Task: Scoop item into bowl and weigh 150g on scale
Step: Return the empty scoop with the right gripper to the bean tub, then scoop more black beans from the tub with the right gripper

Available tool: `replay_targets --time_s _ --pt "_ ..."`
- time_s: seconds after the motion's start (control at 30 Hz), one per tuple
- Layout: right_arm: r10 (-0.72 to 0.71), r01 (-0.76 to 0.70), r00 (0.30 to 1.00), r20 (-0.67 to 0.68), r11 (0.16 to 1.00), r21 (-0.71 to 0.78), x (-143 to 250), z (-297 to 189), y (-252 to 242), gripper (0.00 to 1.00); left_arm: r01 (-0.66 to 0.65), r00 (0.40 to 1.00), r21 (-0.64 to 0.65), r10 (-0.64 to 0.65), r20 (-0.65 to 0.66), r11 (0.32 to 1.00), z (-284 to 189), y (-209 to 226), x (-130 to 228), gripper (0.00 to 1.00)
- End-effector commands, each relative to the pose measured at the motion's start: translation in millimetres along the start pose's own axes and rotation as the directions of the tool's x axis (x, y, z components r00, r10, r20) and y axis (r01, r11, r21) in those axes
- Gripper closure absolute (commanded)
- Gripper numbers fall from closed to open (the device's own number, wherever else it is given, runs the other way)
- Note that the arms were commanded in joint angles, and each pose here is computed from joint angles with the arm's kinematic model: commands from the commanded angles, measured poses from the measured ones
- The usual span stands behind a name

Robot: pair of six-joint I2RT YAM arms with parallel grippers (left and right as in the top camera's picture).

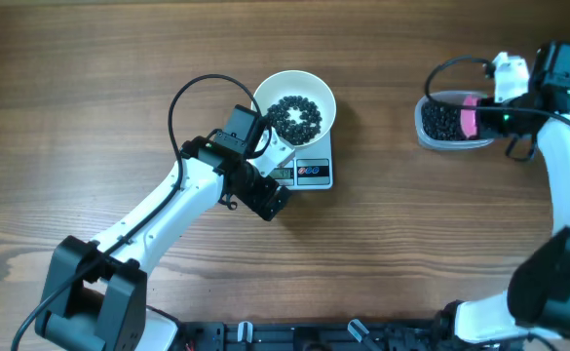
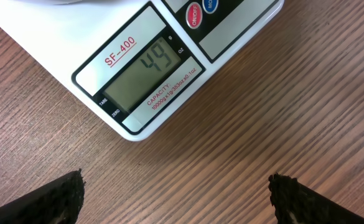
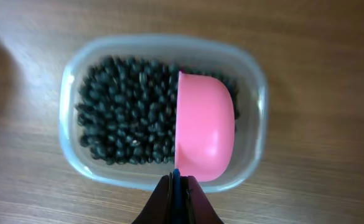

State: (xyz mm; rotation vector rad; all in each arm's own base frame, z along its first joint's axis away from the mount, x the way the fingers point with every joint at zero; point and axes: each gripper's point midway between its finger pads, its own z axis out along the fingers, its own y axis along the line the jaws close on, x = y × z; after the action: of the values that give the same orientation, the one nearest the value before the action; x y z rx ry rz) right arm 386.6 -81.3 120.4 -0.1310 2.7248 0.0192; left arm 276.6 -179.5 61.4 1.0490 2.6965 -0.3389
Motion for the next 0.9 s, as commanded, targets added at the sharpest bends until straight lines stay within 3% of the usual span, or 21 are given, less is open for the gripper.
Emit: replay_targets --time_s 0.0,0.17,0.37,0.6,0.87 --pt "-0.002 -0.001 0.998 -0.059 0.999 -0.044 10 31 4 0.96 0.005 1.0 0.007 -0.005 0.008 1.0 -2 -2 0 0.0" --pt "0.021 -0.036 0.997 -0.079 0.981 -0.192 14 65 24 0.96 0.005 1.0 0.007 -0.005 0.008 1.0 -2 -2 0 0.0" --pt "0.072 -0.09 0.996 -0.058 0.884 -0.458 8 67 69 0.96 0.005 1.0 0.007 -0.005 0.008 1.0 -2 -2 0 0.0" --pt "0.18 -0.201 0.98 -0.09 0.863 -0.463 11 63 54 0.96 0.005 1.0 0.007 -0.005 0.008 1.0 -2 -2 0 0.0" --pt "0.397 -0.316 0.918 -0.01 0.714 -0.625 3 32 9 0.96 0.005 1.0 0.007 -0.005 0.008 1.0 -2 -2 0 0.0"
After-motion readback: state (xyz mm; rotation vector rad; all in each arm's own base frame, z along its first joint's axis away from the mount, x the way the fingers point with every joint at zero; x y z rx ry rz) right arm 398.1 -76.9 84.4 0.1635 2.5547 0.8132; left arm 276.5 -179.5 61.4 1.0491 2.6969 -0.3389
